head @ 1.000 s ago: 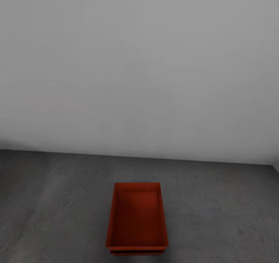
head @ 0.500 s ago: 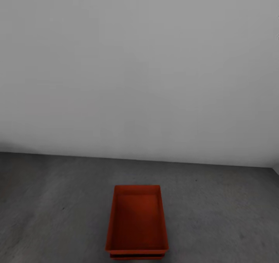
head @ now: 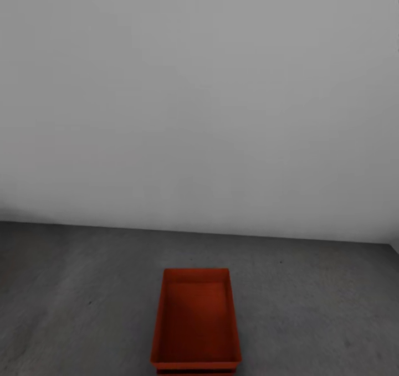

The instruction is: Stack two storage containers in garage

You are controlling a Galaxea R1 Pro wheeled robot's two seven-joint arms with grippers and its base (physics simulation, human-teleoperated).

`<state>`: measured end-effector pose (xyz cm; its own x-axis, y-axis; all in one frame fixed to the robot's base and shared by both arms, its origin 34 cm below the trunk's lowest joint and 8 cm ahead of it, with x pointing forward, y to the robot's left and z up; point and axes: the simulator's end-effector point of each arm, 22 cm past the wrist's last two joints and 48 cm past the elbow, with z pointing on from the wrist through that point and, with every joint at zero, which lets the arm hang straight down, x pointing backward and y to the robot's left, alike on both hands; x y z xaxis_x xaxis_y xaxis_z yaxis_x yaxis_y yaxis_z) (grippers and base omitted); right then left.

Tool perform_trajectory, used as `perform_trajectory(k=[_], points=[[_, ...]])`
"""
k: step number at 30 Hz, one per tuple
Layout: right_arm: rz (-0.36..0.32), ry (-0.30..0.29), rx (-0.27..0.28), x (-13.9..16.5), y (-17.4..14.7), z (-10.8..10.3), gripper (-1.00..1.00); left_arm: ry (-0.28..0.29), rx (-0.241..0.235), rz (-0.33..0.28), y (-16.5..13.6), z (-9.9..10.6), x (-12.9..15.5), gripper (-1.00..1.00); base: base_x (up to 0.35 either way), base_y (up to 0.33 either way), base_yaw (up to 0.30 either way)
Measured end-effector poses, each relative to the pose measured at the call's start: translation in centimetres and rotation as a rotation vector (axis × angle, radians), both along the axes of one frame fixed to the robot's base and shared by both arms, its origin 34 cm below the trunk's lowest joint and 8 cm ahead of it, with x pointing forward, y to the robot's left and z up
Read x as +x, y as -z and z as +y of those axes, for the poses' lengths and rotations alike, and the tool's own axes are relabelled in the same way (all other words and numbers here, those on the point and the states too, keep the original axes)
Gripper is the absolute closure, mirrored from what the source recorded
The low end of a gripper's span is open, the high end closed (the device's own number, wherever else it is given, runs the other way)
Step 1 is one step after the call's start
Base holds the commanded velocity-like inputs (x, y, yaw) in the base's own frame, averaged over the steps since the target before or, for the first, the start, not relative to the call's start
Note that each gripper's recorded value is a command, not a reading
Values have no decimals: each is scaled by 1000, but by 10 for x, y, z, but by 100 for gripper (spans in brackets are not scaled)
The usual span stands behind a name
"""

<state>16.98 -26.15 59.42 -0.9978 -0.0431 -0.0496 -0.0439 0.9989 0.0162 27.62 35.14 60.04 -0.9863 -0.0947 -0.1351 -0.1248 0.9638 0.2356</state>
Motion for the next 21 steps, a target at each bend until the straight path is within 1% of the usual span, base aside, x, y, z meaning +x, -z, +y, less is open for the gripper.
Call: perform_trajectory(k=[4, 6, 8, 12, 18, 21], points=[[-8, 2, -2, 3, 0, 0, -100, 0, 0, -7, -1, 0, 3, -100, 0, 0, 0], [-4, -15, -9, -2, -1, -7, -100, -11, -13, 3, 1, -9, -6, -100, 0, 0, 0], [-4, -19, -8, -2, -1, -6, -100, -11, -21, 10, 2, -15, -11, -100, 0, 0, 0], [-4, -15, -7, -1, -1, -5, -100, -11, -19, 11, 1, -13, -12, -100, 0, 0, 0], [-4, -17, -5, -1, -1, -4, -100, -16, -25, 15, 2, -18, -14, -100, -2, 0, 0], [-3, -17, -6, -1, -1, -4, -100, -20, -29, 15, 3, -21, -15, -100, -97, 0, 0]])
